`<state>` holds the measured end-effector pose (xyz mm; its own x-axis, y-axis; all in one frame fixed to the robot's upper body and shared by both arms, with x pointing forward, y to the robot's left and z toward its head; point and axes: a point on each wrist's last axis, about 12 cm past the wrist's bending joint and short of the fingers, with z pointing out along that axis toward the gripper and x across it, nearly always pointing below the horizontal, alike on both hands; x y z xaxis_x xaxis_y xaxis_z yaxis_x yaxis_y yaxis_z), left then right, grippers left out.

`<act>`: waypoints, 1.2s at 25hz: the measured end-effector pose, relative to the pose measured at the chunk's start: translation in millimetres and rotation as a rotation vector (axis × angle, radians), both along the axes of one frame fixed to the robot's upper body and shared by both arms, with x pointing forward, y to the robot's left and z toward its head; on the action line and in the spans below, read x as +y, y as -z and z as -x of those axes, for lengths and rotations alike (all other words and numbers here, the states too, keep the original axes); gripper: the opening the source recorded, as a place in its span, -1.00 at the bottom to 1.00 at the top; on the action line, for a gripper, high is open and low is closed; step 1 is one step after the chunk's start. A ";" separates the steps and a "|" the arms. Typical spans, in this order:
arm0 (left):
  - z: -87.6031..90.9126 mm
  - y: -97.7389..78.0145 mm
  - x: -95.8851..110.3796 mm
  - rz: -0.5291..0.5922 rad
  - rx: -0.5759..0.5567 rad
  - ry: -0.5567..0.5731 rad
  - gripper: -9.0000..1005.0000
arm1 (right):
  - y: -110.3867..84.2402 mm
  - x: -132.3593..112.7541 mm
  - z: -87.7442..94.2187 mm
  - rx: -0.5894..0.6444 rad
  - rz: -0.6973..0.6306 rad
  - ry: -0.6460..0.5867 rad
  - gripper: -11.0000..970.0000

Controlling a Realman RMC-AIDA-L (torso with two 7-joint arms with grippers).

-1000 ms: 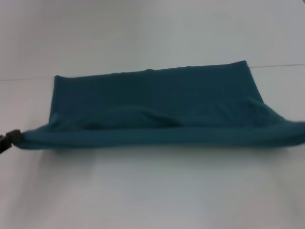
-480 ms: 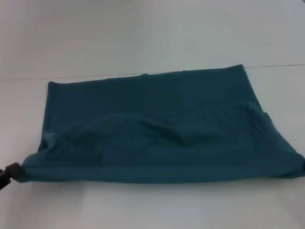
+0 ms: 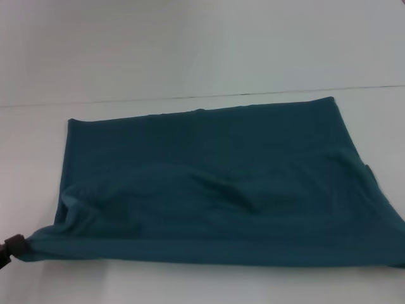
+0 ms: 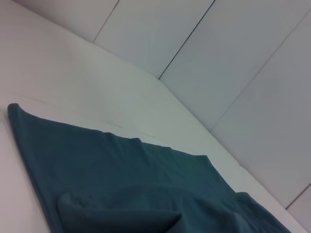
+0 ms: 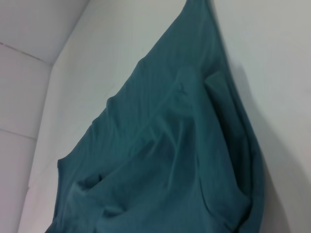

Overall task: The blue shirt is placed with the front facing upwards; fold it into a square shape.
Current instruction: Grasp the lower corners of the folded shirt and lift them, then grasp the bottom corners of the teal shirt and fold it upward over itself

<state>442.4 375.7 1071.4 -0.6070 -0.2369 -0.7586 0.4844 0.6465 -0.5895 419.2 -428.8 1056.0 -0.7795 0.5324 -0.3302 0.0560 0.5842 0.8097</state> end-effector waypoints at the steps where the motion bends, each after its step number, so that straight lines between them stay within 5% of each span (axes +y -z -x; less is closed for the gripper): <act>1: 1.1 0.3 0.1 0.001 0.002 0.001 -0.92 | 1.0 -0.7 3.1 0.002 -0.001 0.006 -0.97; 17: 31.0 6.6 5.9 0.027 0.037 -0.013 -0.92 | 11.2 -2.7 50.1 0.030 -0.055 0.049 -0.97; 30: 46.6 8.9 9.2 0.062 0.043 -0.052 -0.92 | 13.6 -1.9 62.8 0.034 -0.068 0.064 -0.97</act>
<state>395.8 384.9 1062.5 -0.6245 -0.3142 -0.7151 0.4246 0.6318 -0.6484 356.4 -430.7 1042.4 -0.7535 0.6015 -0.2654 0.1195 0.5223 0.8443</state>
